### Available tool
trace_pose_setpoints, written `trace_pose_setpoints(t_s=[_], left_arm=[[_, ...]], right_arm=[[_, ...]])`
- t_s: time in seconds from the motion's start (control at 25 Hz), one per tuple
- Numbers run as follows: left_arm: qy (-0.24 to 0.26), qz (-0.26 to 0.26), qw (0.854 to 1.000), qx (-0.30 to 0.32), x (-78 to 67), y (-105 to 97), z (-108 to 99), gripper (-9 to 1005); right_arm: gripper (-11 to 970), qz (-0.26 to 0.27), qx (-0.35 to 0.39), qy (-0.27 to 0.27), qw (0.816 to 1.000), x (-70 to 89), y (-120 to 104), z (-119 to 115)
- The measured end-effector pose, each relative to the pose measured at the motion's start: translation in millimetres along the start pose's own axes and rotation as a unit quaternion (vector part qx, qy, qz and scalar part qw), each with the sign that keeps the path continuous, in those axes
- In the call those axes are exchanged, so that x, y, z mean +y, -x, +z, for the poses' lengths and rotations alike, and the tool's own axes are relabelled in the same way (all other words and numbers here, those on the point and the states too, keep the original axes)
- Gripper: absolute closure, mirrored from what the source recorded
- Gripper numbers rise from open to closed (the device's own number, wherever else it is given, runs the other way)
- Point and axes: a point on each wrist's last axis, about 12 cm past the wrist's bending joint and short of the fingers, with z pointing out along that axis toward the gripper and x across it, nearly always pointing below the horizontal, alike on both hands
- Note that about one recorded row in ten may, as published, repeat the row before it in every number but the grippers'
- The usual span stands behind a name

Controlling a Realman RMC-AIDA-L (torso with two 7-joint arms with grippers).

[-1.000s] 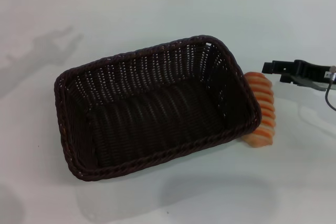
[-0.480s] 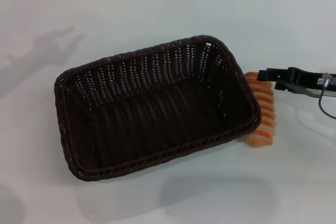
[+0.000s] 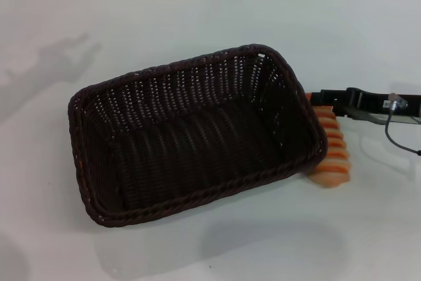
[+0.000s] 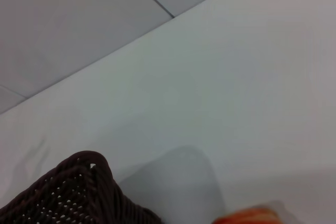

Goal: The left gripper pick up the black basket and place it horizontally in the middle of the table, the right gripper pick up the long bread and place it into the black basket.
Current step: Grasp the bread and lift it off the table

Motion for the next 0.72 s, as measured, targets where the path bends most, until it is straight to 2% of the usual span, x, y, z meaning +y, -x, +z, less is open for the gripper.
trace_pose_setpoints(t_s=[0.72], left_arm=[[0.002, 0.006, 1.0, -0.007, 0.9, 2.4, -3.2, 637]], right_arm=[[287, 0.002, 0.012, 0.007, 1.0, 4.4, 0.4, 8.9]])
